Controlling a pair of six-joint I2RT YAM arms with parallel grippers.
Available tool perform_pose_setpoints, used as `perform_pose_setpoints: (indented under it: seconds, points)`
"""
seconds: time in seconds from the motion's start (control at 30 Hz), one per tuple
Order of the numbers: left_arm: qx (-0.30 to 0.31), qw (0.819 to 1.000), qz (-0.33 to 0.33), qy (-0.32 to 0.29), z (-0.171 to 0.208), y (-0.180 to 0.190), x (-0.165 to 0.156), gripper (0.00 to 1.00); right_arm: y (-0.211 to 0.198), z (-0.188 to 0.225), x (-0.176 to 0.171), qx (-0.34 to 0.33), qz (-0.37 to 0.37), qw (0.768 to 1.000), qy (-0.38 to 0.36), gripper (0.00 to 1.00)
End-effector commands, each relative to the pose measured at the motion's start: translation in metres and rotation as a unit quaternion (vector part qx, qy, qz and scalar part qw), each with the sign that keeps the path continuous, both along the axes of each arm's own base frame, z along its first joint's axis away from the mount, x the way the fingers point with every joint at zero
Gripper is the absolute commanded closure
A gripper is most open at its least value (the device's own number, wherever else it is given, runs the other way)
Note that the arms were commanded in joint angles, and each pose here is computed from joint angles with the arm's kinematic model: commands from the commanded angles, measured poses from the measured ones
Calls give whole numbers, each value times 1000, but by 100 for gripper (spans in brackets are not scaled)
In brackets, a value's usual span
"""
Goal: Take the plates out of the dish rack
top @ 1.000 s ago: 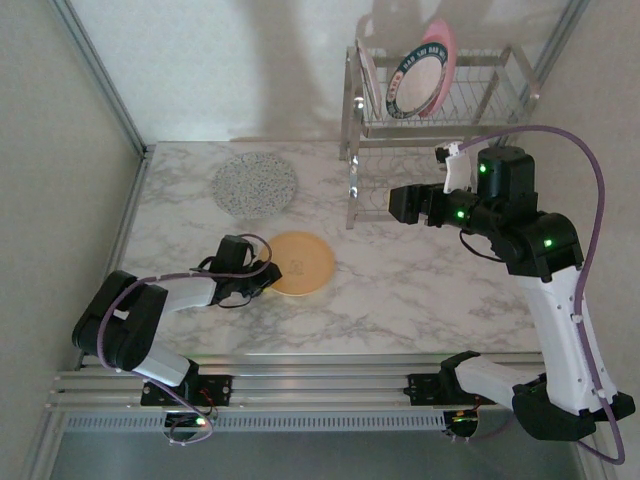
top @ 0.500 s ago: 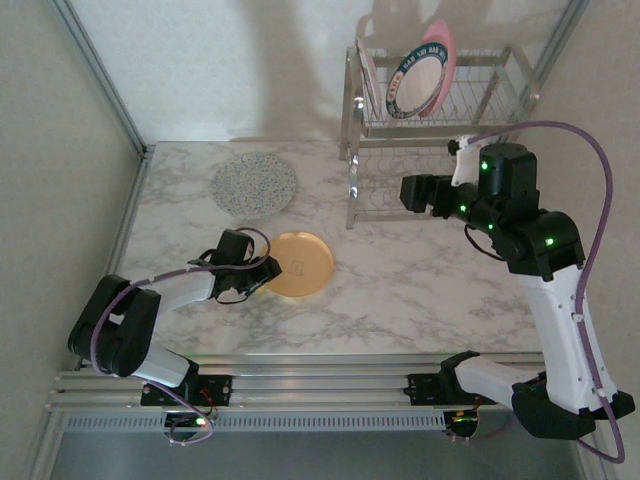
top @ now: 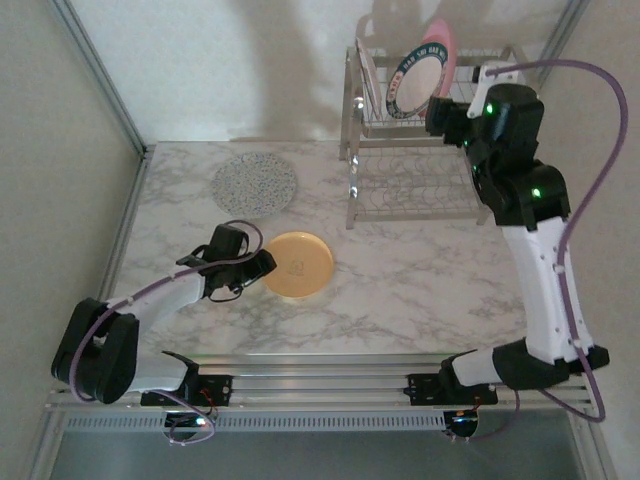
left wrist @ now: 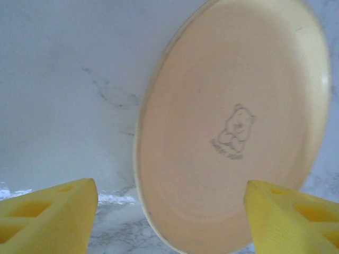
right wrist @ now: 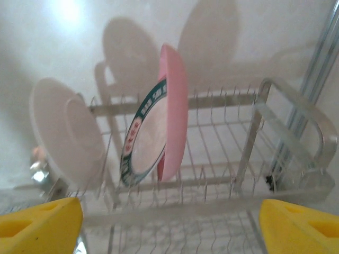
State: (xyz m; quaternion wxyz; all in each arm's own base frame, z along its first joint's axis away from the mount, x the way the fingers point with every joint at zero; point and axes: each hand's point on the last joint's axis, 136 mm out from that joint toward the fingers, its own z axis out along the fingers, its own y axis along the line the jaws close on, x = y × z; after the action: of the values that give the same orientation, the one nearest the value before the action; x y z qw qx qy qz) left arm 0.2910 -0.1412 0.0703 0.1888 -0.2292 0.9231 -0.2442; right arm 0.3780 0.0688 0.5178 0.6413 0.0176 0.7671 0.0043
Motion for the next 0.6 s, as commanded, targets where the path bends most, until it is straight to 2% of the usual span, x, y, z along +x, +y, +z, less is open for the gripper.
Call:
perform_pose_setpoints:
  seconds: [0.0,0.13,0.3,0.57]
  points:
    - [5,999,27,-42,41,9,12,23,-9,39,36,-9,-27,996,-86,13]
    - [-8,995,41,-88,88,11,24,21,0,44,83,-52,-21,991,-123,13]
    - [-38,987,45,-150,149,6,38,20,-6,37,127,-67,-49,990,-116,15]
    - [-94,965,29,-242,234,-8,53,19,-8,20,166,-73,-68,990,-103,22]
